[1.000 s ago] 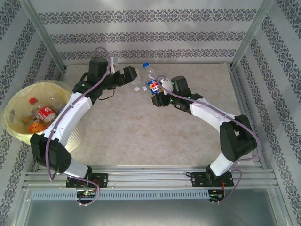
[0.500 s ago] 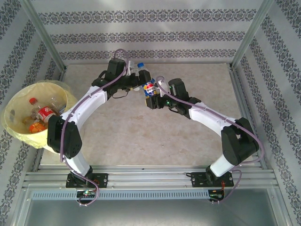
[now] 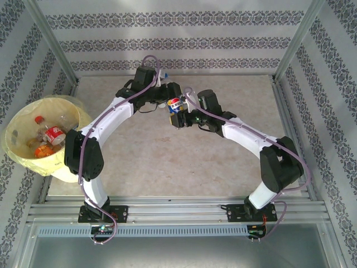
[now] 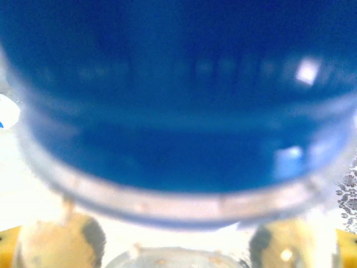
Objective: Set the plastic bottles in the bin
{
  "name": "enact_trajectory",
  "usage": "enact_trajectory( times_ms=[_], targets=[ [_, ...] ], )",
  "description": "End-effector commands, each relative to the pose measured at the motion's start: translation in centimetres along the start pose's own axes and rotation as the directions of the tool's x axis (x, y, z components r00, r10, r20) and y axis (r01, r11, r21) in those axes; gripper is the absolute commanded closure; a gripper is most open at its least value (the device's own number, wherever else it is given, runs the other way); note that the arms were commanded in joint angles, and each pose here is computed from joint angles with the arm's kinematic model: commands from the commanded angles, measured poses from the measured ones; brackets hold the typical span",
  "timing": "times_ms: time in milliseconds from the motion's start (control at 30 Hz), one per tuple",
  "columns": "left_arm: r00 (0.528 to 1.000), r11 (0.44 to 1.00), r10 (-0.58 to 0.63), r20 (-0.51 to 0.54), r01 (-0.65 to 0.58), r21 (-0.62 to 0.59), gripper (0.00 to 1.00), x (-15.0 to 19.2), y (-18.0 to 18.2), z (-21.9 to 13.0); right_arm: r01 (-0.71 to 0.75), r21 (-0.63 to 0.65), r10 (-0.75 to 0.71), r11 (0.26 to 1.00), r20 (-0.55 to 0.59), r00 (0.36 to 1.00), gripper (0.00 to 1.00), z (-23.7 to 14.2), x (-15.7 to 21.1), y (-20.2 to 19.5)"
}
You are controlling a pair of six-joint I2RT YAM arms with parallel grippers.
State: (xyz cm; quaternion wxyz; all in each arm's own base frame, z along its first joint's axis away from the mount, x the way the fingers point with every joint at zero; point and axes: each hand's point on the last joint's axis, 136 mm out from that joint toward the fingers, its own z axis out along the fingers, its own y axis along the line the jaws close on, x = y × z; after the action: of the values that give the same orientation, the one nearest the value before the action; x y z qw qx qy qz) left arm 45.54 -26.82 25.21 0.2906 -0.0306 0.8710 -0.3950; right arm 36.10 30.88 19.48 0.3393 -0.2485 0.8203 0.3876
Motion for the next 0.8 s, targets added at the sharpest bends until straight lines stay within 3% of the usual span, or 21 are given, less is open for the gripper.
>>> enact_trajectory(
  times_ms=[0, 333, 567, 767],
  targets=[
    [0.999, 0.999, 0.031, -0.039, -0.031, 0.01, 0.37, 0.9, -0.9, 0.0, 0.074, -0.081, -0.071, 0.994, 0.043, 0.997, 0.36, -0.3, -2.0, 1.9],
    [0.999, 0.998, 0.044, 0.03, -0.043, -0.041, 0.4, -0.4, -0.8, -1.5, 0.094, -0.085, -0.086, 0.992, 0.089, 0.992, 0.05, -4.0, -2.4, 2.2],
    [0.993, 0.994, 0.061, 0.098, -0.052, -0.095, 0.4, -1.5, -0.2, -3.2, 0.172, 0.049, -0.178, 0.984, 0.16, 0.971, 0.02, -7.5, -2.6, 1.9],
    [0.987, 0.987, 0.084, 0.137, -0.064, -0.146, 0.39, -2.2, 0.3, -5.1, 0.201, 0.198, -0.253, 0.959, 0.286, 0.924, 0.02, -11.1, -4.4, 1.6]
  ],
)
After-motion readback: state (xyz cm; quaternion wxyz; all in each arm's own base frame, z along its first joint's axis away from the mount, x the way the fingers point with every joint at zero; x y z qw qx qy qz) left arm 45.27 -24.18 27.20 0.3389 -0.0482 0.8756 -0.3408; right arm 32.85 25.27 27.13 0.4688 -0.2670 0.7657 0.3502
